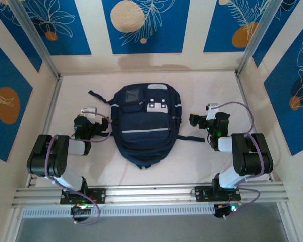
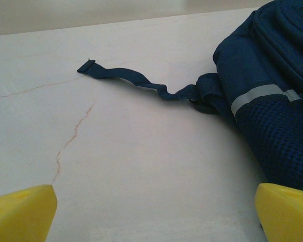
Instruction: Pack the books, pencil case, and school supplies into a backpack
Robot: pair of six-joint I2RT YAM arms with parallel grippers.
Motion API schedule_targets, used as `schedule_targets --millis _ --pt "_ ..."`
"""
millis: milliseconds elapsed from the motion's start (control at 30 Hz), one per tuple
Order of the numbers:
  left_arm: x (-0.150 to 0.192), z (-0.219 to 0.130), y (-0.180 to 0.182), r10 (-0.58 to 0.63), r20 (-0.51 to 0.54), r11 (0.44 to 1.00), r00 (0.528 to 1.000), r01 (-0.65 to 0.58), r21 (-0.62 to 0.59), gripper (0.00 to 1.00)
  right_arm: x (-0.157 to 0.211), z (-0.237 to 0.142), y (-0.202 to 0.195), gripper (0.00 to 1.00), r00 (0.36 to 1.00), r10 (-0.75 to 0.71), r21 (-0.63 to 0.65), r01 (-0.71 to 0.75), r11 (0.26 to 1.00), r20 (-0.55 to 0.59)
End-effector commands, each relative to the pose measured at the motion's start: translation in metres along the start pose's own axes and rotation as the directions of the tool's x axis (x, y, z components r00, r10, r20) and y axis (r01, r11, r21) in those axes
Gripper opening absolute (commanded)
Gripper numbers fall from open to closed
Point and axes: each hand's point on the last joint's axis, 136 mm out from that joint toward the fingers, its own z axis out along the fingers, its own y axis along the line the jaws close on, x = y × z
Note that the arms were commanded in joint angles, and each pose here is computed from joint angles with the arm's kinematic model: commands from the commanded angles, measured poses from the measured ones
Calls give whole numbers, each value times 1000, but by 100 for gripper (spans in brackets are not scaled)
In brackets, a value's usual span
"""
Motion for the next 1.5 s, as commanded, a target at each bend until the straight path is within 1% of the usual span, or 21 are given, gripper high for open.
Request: schedule_targets --millis 0,1300,1467 --pt "-11 0 3 -8 32 1000 999 9 -15 100 -14 1 3 99 999 -16 -12 16 1000 35" --pt "-11 2 3 -8 21 1000 1000 8 -17 100 -15 1 3 99 999 -16 -11 16 1000 37" --pt "-11 0 3 -8 32 1000 999 9 -15 100 -14 1 3 99 999 -16 -12 16 1000 35"
